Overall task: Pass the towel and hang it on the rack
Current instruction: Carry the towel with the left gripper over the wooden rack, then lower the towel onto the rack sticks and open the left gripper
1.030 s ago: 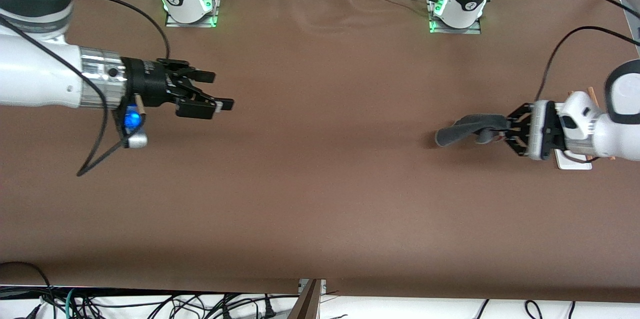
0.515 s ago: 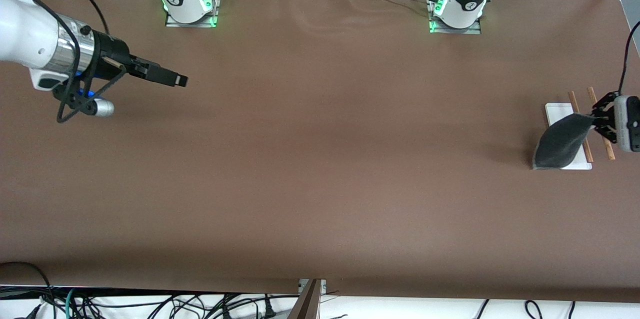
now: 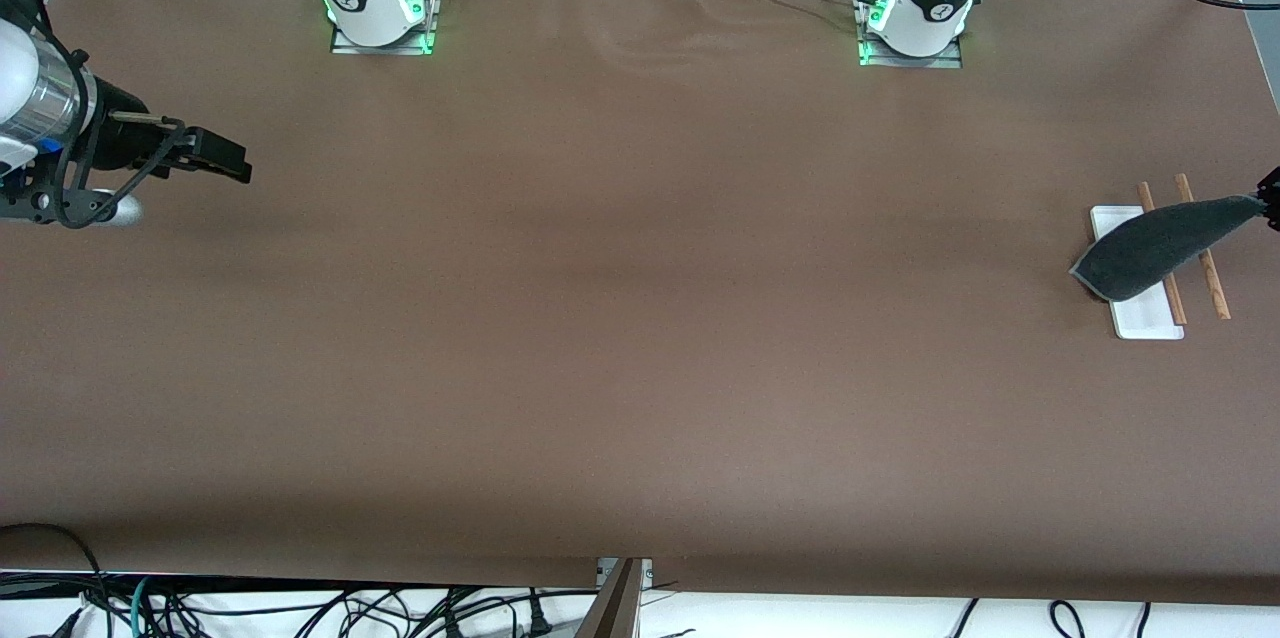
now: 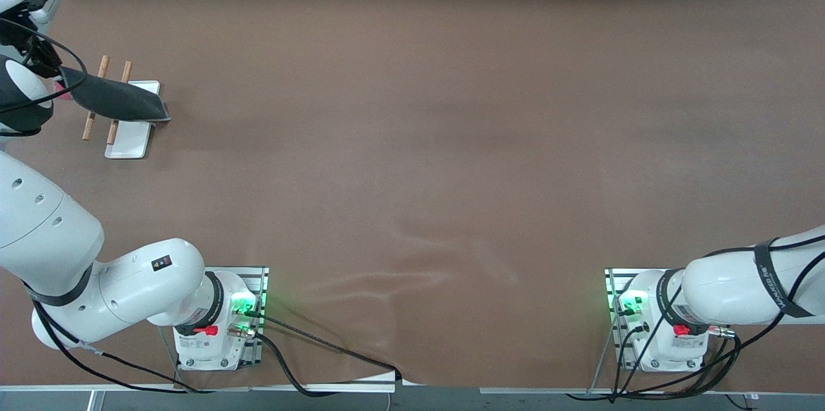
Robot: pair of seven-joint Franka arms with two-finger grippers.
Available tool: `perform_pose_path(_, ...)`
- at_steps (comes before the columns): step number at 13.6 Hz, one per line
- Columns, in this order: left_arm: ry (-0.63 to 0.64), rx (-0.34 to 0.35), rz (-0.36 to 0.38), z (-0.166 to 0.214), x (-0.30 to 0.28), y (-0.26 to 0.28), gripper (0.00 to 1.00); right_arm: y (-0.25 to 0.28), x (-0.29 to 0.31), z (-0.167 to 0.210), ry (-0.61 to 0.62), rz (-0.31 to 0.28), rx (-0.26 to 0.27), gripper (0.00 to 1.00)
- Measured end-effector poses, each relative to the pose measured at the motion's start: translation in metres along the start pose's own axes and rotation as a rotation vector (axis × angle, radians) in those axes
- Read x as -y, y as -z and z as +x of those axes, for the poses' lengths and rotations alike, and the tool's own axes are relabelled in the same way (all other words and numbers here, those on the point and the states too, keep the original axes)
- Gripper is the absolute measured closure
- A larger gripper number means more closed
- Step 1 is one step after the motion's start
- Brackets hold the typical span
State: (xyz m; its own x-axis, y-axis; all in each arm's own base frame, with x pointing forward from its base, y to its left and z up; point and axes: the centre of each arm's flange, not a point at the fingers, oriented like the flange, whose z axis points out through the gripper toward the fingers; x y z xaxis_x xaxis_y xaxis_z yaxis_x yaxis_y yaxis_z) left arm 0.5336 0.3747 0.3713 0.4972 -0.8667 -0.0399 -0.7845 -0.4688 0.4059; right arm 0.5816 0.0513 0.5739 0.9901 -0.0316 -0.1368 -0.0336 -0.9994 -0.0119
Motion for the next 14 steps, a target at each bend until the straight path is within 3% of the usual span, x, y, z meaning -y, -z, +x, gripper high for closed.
perform_pose_path(5, 0.080, -0.009, 0.076, -0.058, 0.025, -0.027, 0.98, -0.013, -0.003, -0.003, 0.019, -0.030, -0.020, 0.00)
perform_pose_path(9, 0.100, 0.004, 0.147, -0.075, 0.051, -0.053, 0.98, -0.008, -0.006, -0.007, 0.008, -0.007, -0.016, 0.00)
perform_pose_path(14, 0.111, 0.008, 0.155, -0.084, 0.065, -0.077, 0.98, 0.004, -0.016, -0.013, -0.009, 0.006, -0.034, 0.00)
